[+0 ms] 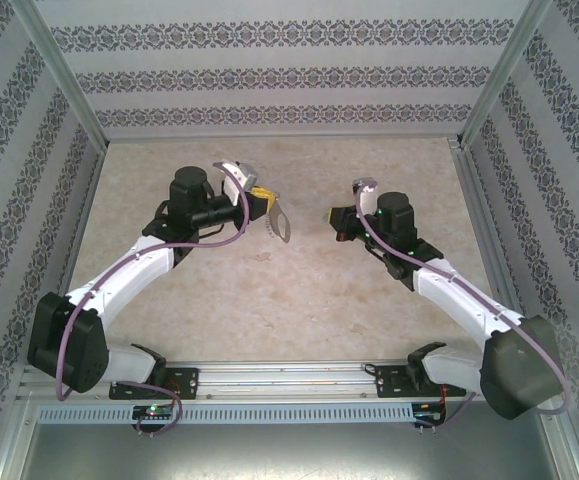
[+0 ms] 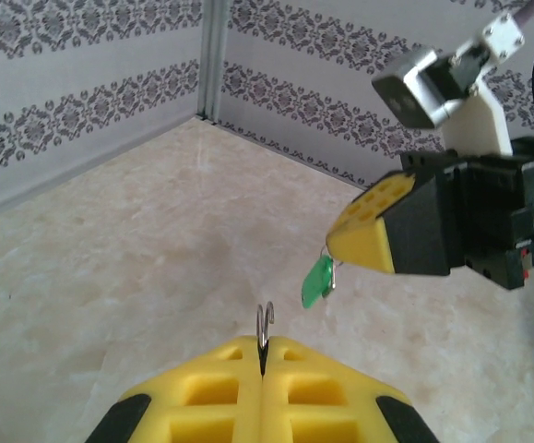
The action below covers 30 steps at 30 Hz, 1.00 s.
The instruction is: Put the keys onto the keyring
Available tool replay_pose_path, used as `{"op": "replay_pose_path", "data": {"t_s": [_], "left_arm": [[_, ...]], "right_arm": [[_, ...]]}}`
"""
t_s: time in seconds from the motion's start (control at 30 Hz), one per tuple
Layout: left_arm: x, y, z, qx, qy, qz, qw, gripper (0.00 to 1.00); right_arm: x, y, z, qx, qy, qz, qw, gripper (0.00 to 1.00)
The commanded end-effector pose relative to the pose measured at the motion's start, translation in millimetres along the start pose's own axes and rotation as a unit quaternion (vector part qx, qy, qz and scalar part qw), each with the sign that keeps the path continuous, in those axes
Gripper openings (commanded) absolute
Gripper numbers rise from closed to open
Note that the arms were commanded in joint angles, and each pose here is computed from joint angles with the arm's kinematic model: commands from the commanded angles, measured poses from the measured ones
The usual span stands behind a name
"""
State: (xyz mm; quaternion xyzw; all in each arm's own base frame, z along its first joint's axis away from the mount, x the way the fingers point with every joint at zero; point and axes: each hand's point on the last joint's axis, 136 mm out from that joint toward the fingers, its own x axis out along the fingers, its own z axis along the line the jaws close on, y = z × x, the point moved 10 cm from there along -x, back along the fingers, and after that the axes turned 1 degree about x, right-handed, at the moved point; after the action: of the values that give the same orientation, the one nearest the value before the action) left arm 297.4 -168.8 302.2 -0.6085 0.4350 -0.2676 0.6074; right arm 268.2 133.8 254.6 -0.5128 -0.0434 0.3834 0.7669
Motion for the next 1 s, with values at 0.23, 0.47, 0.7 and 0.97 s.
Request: {"op": "replay_pose_path", "data": {"t_s": [0.23, 0.47, 0.7, 0.97], "left_arm": [[5, -18, -16, 0.074, 0.047, -0.055, 0.995, 0.00], [12, -22, -26, 0.077, 0.063, -0.055, 0.994, 0.00], [19, -24, -36, 0.082, 0.078, -0.049, 0.992, 0.00], [27, -24, -48, 0.093, 0.101, -0.026, 0.990, 0.00]], "right_arm": [[-31, -19, 28, -0.067, -0.105, -0.092, 0.988, 0.00], [-40, -19, 39, -0.086, -0.153, -0.103, 0.979, 0.00], [-40, -19, 52, -0.098, -0.191, -0.095, 0.972, 0.00], [-34, -16, 61, -0.105, -0.196, -0.091, 0.971, 0.00]]}}
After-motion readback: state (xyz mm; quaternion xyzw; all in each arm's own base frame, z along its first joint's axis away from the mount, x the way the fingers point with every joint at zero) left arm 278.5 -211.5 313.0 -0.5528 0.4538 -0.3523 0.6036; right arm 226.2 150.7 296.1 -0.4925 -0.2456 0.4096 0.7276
